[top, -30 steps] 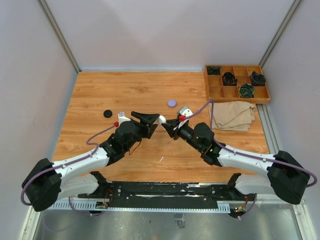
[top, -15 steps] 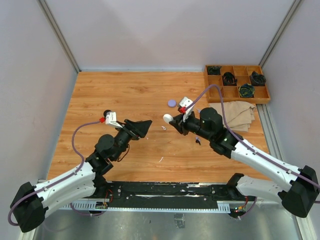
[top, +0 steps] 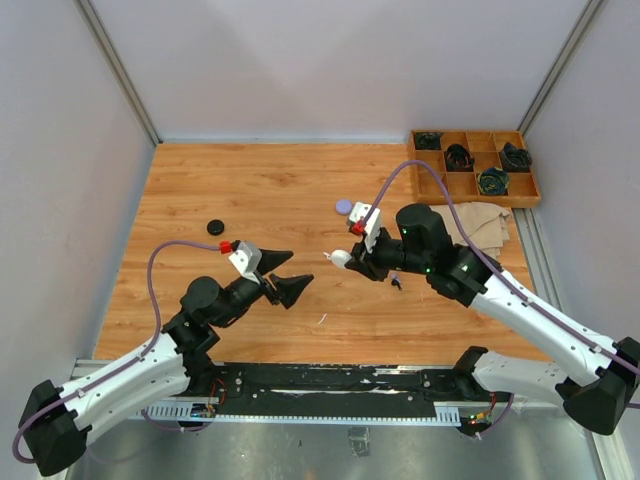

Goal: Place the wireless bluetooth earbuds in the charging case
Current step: Pick up the charging case at the center of the board.

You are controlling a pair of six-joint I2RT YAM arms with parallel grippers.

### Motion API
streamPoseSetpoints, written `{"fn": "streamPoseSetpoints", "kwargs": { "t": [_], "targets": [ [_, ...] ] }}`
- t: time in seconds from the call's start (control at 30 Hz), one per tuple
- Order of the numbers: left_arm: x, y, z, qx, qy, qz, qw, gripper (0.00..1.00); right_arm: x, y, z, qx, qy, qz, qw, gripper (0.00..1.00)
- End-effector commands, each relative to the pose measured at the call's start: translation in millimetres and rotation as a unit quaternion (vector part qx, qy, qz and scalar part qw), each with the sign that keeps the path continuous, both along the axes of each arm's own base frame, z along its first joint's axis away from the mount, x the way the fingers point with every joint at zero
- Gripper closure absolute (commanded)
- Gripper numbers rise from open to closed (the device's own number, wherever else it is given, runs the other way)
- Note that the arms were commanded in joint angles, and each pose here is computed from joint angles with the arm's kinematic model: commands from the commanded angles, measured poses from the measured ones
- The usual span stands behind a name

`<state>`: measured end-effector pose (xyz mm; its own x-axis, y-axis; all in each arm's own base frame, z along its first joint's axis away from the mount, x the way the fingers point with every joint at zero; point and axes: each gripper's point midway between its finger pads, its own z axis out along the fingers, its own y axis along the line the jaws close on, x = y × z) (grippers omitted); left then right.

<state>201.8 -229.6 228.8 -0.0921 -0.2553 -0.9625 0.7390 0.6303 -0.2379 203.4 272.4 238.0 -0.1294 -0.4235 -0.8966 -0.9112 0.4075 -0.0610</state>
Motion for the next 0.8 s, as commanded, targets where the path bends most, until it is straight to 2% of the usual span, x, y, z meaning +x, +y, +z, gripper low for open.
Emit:
{"fn": "streamPoseSetpoints", "kwargs": {
  "t": [0.0,0.2,0.33,0.5,0.77],
  "targets": [
    [-19,-15,-1,0.046,-0.076,-0.073,0.993,0.18,-15,-9,3,-0.032,0.011,0.042,0.999,0.96],
    [-35,-32,2,0.062,-0.132,-0.142,0.979,0.19,-29,-8,5,-0.049,0.03,0.084,0.995,0.97],
    [-44,-47,7,0.076,-0.164,-0.194,0.964,0.26,-37,-4,4,-0.053,0.045,0.115,0.991,0.98],
    [-47,-62,7,0.083,-0.169,-0.237,0.953,0.33,-41,0,7,-0.06,0.044,0.139,0.987,0.98],
    [-51,-74,5,0.069,-0.155,-0.27,0.948,0.43,-45,6,3,-0.076,0.043,0.167,0.982,0.97]
  ]
}}
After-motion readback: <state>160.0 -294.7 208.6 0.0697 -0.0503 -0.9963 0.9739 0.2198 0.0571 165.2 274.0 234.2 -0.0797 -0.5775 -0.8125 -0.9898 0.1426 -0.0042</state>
